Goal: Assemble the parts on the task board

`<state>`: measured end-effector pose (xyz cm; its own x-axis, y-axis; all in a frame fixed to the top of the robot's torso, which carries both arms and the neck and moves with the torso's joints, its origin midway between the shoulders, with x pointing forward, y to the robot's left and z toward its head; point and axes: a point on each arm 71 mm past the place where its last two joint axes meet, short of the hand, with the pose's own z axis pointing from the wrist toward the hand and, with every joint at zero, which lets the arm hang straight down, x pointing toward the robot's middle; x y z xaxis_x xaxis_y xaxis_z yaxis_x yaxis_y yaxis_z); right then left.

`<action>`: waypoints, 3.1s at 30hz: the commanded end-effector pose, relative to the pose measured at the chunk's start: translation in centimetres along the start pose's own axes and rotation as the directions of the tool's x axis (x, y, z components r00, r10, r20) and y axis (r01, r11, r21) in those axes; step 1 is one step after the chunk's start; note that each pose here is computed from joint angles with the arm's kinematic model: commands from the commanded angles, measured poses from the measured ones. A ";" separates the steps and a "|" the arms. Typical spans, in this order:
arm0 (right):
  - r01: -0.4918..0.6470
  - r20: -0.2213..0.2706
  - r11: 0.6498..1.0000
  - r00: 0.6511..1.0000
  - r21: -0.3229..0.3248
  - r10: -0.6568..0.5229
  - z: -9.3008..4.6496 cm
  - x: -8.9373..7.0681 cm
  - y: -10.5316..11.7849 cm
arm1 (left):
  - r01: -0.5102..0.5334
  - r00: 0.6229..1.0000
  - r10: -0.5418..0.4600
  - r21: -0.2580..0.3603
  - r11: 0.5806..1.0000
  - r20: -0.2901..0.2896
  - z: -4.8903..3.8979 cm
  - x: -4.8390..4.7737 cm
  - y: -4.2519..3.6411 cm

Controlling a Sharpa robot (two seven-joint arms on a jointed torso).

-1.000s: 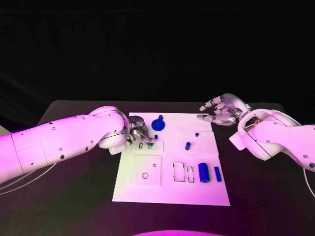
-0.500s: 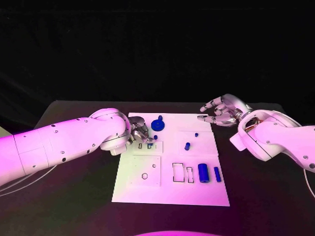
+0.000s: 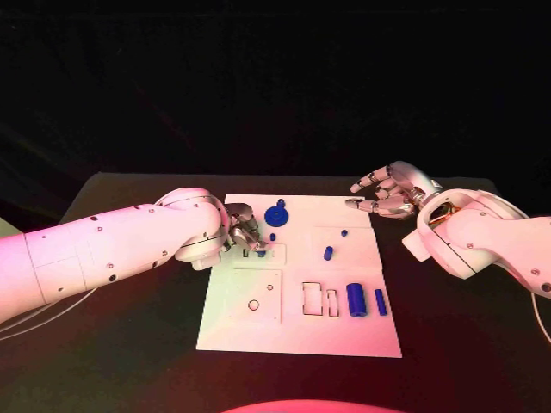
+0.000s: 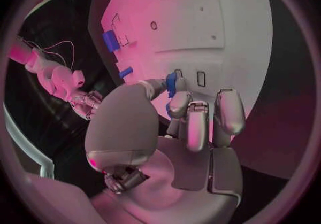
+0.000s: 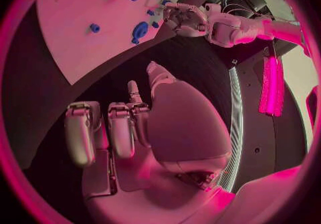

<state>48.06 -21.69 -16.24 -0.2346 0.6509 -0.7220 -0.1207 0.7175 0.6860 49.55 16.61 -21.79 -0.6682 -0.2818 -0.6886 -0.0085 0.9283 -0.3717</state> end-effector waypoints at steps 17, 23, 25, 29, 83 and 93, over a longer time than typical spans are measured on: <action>0.013 -0.013 1.000 1.000 -0.009 -0.013 0.0 0.2 0.1 | -0.046 0.999 0.046 -0.017 0.999 -0.010 0.09 0.32 -0.01; 0.013 -0.013 1.000 1.000 -0.009 -0.013 0.0 0.2 0.1 | -0.049 0.999 0.049 -0.018 0.999 -0.012 0.10 0.36 -0.03; 0.013 -0.013 1.000 1.000 -0.009 -0.013 0.0 0.2 0.1 | -0.050 0.999 0.050 -0.018 0.999 -0.013 0.12 0.39 -0.06; 0.013 -0.014 1.000 1.000 -0.010 -0.013 0.0 0.2 0.1 | -0.057 0.998 0.056 -0.017 0.998 -0.014 0.19 0.49 -0.17; 0.011 -0.007 1.000 1.000 -0.014 -0.011 -0.1 0.1 0.1 | -0.043 0.999 0.042 -0.044 0.998 -0.025 1.05 0.47 0.27; 0.010 -0.005 1.000 1.000 -0.014 -0.011 -0.1 0.1 0.1 | -0.042 0.999 0.041 -0.055 0.998 -0.024 1.17 0.28 0.62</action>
<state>47.99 -21.70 -16.29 -0.2365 0.6491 -0.7230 -0.1215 0.7186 0.6848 50.24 16.65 -22.73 -0.6777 -0.2463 -0.6928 -0.0175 0.9474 -0.3197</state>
